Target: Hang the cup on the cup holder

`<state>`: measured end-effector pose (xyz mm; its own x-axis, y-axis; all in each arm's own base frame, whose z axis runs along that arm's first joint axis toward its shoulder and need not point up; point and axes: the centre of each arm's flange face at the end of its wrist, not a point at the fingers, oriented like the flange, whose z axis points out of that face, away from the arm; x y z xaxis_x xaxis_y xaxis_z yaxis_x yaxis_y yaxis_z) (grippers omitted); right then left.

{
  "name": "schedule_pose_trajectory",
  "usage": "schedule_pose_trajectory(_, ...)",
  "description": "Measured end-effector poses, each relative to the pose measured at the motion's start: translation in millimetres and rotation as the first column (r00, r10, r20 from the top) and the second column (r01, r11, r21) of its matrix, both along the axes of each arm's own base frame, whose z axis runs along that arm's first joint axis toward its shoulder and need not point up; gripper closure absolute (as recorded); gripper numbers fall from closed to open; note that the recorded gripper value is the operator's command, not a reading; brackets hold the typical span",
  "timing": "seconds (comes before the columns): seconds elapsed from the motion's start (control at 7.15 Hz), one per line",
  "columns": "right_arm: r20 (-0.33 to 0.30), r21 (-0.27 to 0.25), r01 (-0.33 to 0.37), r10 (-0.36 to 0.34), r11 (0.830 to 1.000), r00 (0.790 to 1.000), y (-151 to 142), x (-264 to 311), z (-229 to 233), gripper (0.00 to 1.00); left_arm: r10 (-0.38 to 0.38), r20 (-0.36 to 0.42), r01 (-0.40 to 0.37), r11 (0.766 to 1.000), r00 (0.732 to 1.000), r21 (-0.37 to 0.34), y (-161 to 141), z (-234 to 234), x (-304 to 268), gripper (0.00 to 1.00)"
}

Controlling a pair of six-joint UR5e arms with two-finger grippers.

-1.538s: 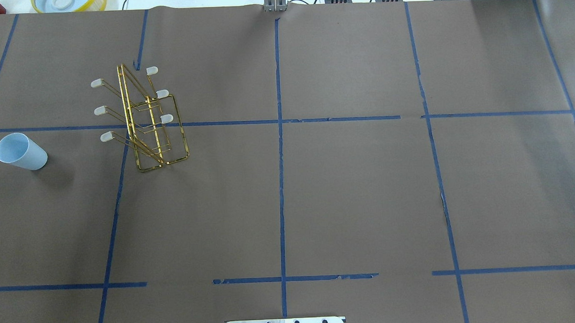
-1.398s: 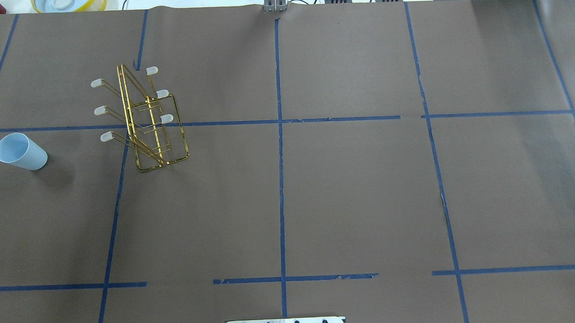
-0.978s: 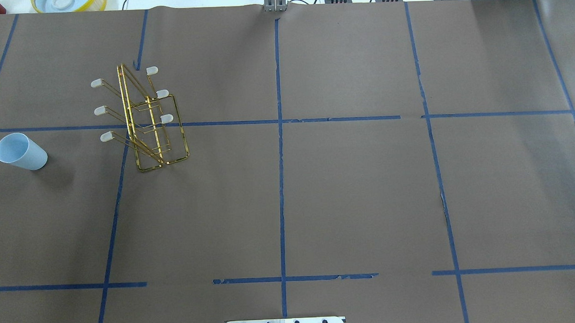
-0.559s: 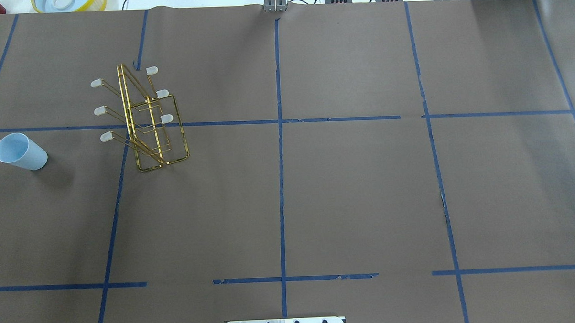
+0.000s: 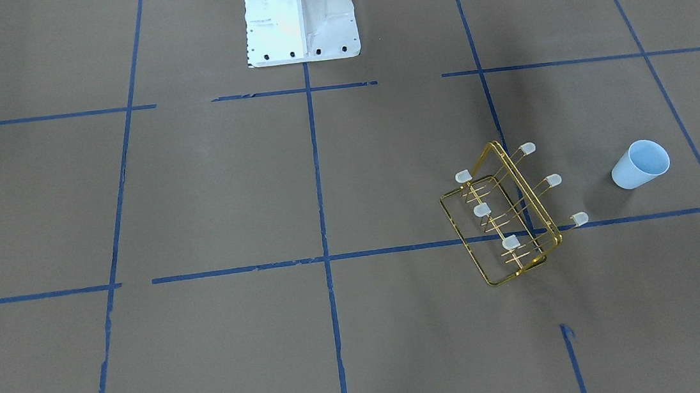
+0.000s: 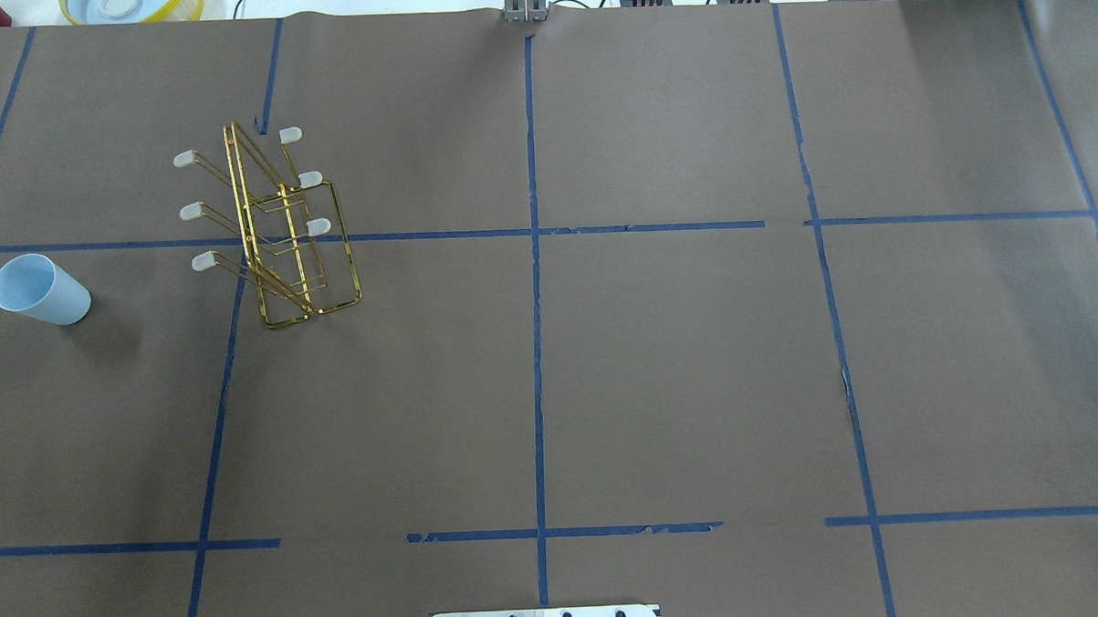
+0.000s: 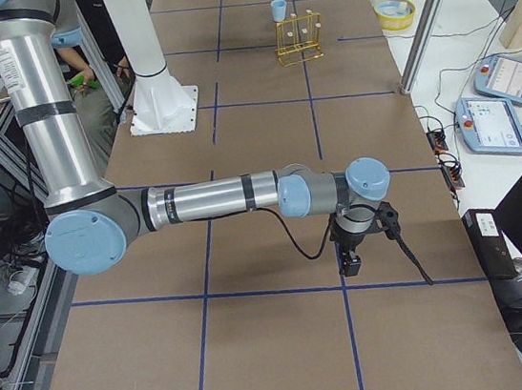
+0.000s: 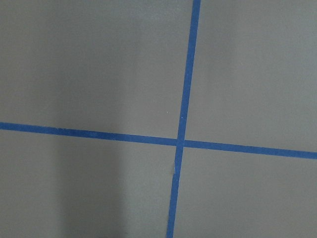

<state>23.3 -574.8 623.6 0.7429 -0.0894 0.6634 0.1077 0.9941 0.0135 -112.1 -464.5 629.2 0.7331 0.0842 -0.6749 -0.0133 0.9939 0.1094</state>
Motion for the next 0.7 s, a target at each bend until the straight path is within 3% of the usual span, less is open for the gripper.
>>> schedule_pose_trajectory(0.7, 0.000, 0.000, 0.000, 0.000, 1.000, 1.000, 0, 0, 0, 0.00, -0.023, 0.002, 0.023, 0.997, 1.000, 0.068, -12, -12, 1, 0.00)
